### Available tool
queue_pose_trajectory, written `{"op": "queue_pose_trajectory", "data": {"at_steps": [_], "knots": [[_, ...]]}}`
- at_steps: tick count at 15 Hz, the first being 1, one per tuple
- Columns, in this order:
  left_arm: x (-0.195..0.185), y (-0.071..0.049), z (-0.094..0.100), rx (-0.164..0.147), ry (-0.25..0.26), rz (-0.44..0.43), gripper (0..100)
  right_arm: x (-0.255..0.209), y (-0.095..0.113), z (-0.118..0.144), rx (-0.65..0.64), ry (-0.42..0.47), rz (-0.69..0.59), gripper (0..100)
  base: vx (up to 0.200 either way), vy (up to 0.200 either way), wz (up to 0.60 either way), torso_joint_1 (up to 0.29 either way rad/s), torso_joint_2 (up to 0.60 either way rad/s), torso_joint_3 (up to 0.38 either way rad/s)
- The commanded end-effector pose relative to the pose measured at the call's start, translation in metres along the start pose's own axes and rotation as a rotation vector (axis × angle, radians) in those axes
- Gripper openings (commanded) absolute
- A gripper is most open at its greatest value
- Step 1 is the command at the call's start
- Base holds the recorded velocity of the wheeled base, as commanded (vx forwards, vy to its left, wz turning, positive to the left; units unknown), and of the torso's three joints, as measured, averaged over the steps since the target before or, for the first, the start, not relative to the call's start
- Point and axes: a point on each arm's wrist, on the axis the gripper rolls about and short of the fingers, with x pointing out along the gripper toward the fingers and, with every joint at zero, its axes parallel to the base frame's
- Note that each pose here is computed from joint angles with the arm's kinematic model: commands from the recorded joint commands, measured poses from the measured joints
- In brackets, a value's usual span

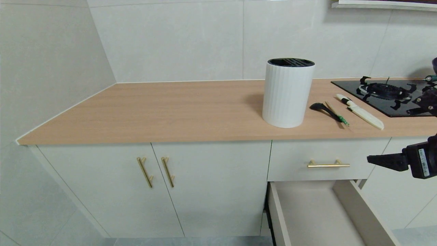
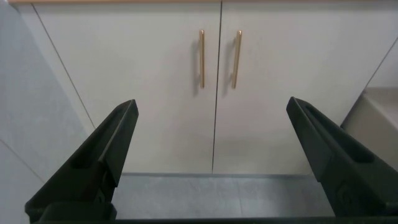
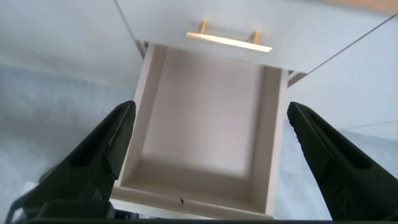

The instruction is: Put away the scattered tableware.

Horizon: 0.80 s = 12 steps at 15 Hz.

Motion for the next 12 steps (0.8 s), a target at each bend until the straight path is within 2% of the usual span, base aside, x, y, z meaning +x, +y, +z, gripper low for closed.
{"op": "queue_pose_trajectory", "data": {"at_steps": [1, 3, 5, 8, 10, 12], "knots": [[0.000, 0.000, 0.000, 0.000, 0.001, 0.002, 100, 0.013, -0.004, 0.002, 0.014, 0.020, -0.022, 100, 0.000, 0.000, 0.00, 0.100, -0.28, -0.178], [0.000, 0.000, 0.000, 0.000, 0.001, 0.000, 100, 0.031, -0.014, 0.022, 0.043, -0.035, -0.062, 100, 0.000, 0.000, 0.00, 0.046, -0.13, -0.088], [0.000, 0.000, 0.000, 0.000, 0.001, 0.002, 100, 0.056, -0.024, 0.050, 0.117, -0.045, -0.095, 100, 0.000, 0.000, 0.00, 0.011, -0.03, -0.021], [0.000, 0.000, 0.000, 0.000, 0.001, 0.002, 100, 0.101, -0.039, 0.077, 0.191, 0.043, -0.168, 100, 0.000, 0.000, 0.00, 0.000, 0.00, 0.000], [0.000, 0.000, 0.000, 0.000, 0.001, 0.002, 100, 0.139, -0.043, 0.076, 0.232, 0.111, -0.182, 100, 0.000, 0.000, 0.00, 0.000, 0.00, 0.000], [0.000, 0.000, 0.000, 0.000, 0.001, 0.002, 100, 0.163, -0.044, 0.074, 0.251, 0.137, -0.211, 100, 0.000, 0.000, 0.00, 0.000, 0.00, 0.000]]}}
